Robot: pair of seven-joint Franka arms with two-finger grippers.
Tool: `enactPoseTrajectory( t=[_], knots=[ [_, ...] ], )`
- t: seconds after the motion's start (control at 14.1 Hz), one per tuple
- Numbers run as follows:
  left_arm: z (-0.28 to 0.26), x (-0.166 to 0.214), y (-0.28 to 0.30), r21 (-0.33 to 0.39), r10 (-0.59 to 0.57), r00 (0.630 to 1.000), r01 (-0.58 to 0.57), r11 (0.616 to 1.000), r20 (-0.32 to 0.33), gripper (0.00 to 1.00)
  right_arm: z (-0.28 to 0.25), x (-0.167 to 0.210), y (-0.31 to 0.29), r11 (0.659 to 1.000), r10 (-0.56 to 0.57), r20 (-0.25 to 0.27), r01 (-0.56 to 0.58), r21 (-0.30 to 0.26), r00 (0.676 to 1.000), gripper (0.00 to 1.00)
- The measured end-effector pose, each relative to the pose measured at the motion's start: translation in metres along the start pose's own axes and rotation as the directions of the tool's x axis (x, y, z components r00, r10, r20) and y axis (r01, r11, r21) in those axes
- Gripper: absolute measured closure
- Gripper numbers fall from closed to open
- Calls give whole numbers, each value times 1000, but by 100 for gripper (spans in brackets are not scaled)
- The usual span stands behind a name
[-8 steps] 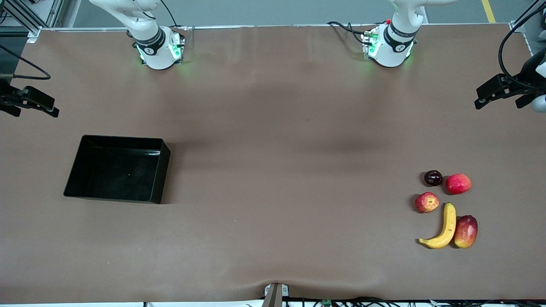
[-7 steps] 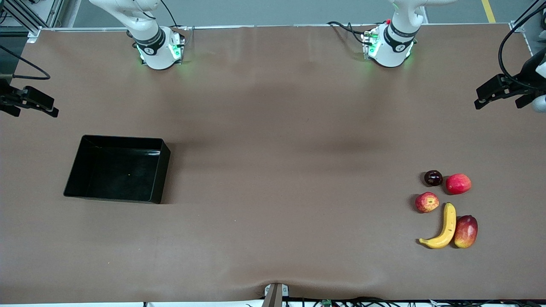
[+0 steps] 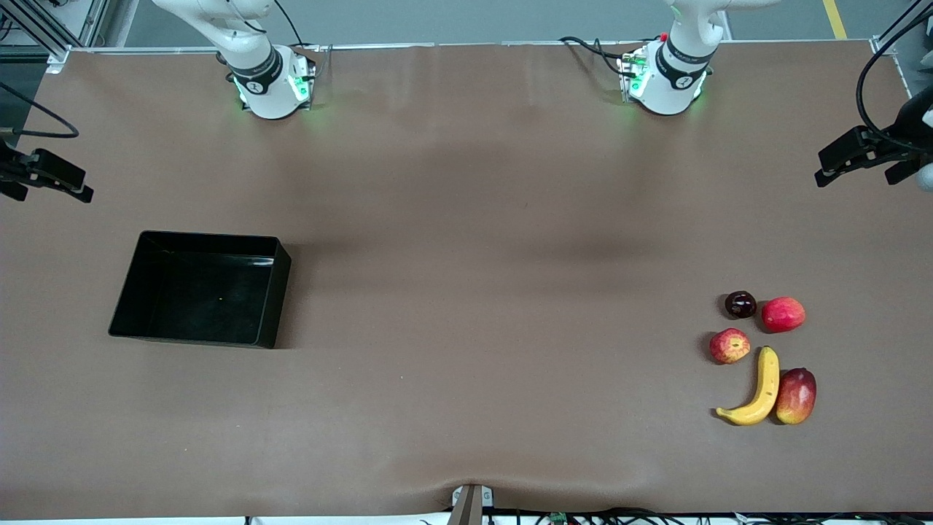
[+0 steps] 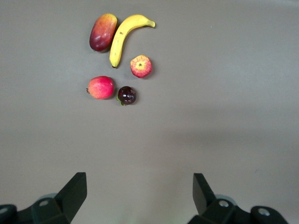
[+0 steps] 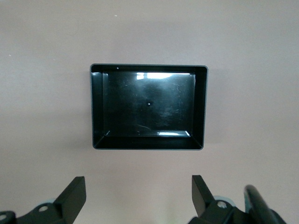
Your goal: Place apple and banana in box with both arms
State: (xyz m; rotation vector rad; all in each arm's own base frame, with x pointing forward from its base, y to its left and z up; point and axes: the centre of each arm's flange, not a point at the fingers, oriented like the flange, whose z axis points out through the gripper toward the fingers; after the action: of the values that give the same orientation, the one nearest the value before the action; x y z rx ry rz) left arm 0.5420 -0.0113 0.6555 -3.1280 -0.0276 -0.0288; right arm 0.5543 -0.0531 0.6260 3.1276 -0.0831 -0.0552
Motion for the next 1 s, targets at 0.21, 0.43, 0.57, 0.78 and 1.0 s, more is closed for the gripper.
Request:
enactPoseTrajectory(
  t=[0.21,0.43,0.57,0.78,1.0],
  knots=[
    [4,2,0,3,1,1000,-1,1000,7,0,22,10,42,999,32,29,-32,6,999,0],
    [30,21,5,3,7,999,-7,1000,37,0,51,27,64,1000,15,53,-16,14,998,0],
    [55,44,9,1,13,999,-13,1000,43,0,85,44,93,998,51,61,-52,20,997,0],
    [106,81,31,-1,9,999,-9,1000,39,0,154,70,131,998,47,88,-51,36,995,0],
    [162,113,45,-5,-38,999,38,999,19,0,219,85,151,997,49,104,-55,56,993,0]
  ],
)
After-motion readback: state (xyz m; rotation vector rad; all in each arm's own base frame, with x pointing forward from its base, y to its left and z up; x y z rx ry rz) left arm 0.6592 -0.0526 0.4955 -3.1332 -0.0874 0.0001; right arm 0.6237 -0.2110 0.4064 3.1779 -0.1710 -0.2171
